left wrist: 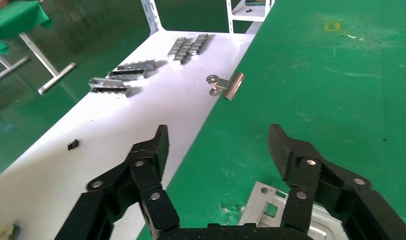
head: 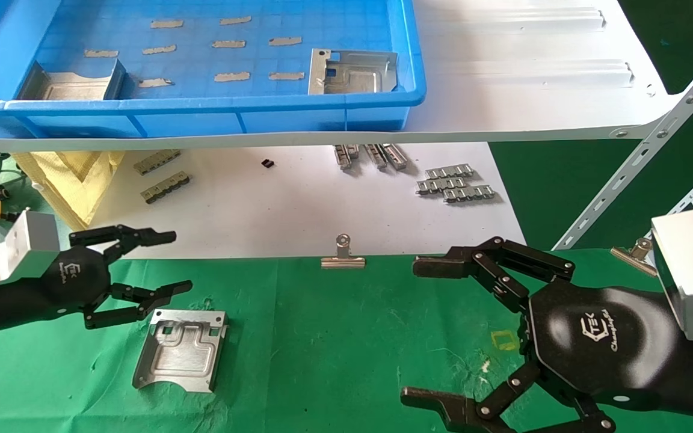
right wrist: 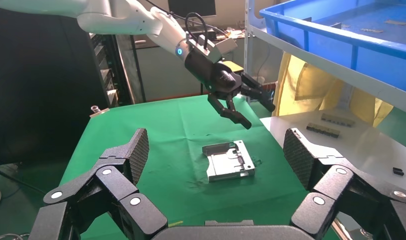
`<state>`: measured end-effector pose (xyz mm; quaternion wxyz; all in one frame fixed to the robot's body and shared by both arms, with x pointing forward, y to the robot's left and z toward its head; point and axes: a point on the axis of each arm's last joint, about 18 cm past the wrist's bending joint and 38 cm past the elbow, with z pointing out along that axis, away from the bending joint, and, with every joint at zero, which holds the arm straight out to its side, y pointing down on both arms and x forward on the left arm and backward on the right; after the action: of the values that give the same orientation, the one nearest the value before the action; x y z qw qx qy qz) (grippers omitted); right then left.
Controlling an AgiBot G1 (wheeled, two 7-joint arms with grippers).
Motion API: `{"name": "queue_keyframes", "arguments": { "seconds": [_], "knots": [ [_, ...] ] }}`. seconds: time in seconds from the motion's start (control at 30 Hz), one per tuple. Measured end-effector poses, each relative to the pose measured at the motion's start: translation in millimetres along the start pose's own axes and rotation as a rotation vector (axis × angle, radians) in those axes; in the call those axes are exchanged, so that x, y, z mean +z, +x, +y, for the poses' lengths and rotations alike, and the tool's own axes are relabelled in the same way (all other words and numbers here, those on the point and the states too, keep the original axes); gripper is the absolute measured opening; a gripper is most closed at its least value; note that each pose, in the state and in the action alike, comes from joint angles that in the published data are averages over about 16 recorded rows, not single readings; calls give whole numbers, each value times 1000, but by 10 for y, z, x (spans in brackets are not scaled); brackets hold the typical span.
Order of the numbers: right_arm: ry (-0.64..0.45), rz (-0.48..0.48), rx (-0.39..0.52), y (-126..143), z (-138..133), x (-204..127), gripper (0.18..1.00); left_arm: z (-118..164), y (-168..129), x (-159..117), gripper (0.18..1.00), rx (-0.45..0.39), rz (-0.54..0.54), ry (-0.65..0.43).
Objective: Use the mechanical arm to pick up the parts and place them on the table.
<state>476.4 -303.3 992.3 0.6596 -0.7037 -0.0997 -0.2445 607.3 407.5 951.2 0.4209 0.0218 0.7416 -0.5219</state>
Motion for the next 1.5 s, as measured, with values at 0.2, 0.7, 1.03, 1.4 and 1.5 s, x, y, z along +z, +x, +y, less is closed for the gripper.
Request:
{"name": "queue_keyframes", "arguments": {
  "seconds": [0.2, 0.7, 1.03, 1.4, 1.5],
  "knots": [
    [0, 0, 0, 0, 0, 0, 1001, -3, 6, -8, 744, -37, -9, 15],
    [0, 0, 0, 1, 0, -1, 1001, -178, 115, 105, 964, -66, 39, 90],
    [0, 0, 0, 1, 0, -1, 1001, -396, 245, 167, 998, -105, 87, 165],
    [0, 0, 0, 1, 0, -1, 1001, -664, 411, 180, 1001, -139, 144, 232],
    [0, 0, 0, 1, 0, -1, 1001, -740, 462, 174, 1001, -146, 160, 248]
  ]
}}
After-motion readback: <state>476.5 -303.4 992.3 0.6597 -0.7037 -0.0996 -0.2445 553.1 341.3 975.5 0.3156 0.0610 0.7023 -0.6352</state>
